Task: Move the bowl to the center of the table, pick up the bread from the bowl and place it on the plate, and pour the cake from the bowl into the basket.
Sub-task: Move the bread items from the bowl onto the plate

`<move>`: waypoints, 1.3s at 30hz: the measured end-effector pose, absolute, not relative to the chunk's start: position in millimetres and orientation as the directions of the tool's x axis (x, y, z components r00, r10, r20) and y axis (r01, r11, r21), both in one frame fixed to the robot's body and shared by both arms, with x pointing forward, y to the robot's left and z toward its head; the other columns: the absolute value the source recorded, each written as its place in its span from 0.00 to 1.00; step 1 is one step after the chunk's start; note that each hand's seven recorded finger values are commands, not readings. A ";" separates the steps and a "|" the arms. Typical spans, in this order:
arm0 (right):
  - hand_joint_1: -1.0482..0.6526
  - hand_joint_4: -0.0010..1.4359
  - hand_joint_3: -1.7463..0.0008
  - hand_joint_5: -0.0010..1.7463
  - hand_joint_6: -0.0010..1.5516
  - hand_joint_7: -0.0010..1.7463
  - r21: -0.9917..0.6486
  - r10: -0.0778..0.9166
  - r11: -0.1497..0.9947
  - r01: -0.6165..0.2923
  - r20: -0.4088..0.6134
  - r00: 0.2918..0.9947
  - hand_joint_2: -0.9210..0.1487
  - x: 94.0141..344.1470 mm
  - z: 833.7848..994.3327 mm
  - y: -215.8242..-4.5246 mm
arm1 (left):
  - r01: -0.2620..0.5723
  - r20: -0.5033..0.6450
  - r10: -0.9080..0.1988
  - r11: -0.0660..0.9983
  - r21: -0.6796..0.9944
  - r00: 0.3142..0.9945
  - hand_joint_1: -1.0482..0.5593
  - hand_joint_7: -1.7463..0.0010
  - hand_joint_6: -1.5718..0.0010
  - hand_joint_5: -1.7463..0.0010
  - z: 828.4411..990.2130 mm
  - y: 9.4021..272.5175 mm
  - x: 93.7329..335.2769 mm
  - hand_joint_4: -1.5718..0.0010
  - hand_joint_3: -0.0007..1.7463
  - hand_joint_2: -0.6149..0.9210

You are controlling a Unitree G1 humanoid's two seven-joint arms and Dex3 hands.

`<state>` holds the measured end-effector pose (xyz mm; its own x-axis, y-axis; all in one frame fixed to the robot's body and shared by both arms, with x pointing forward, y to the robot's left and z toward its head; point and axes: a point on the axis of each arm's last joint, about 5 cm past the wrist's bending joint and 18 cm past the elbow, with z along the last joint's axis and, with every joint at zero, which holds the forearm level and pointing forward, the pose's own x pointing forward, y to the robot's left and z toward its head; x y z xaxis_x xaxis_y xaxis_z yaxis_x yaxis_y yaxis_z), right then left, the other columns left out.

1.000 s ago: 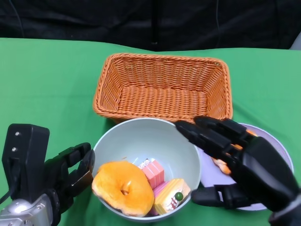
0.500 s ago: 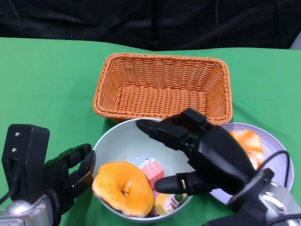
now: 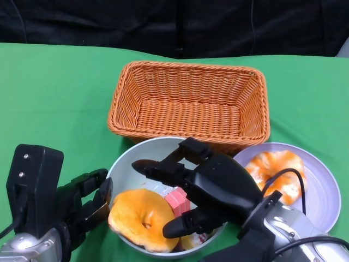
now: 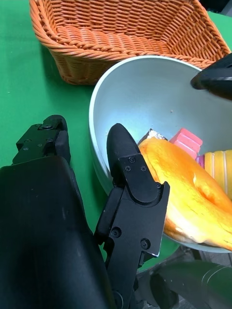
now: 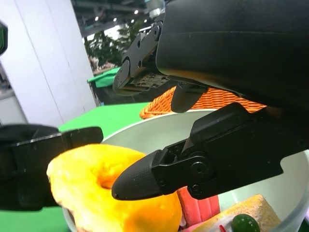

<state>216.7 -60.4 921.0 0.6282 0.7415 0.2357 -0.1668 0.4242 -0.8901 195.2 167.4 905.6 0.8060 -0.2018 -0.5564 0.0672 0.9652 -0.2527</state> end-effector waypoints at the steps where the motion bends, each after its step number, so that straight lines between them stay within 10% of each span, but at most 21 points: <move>1: 0.25 0.00 0.98 0.54 0.22 0.04 -0.897 0.747 0.407 -0.174 0.218 0.628 0.00 217.6 921.7 -61.0 | 0.067 -0.556 -0.202 0.965 -0.253 0.806 0.33 1.00 0.90 0.77 905.6 167.3 195.2 0.99 0.43 1.00; 39: 0.20 0.00 0.98 0.45 0.18 0.03 -0.942 0.835 0.211 -0.260 0.035 0.550 0.01 218.2 953.4 -66.9 | 0.018 -0.533 -0.173 0.959 -0.283 0.828 0.34 0.99 0.91 0.74 904.7 171.6 195.5 1.00 0.47 1.00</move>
<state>218.2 -66.9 953.4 0.5499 0.8345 0.0348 -0.2601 0.2106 -0.9423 195.5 171.6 904.7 0.8284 -0.1732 -0.5327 0.0181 0.9588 -0.2834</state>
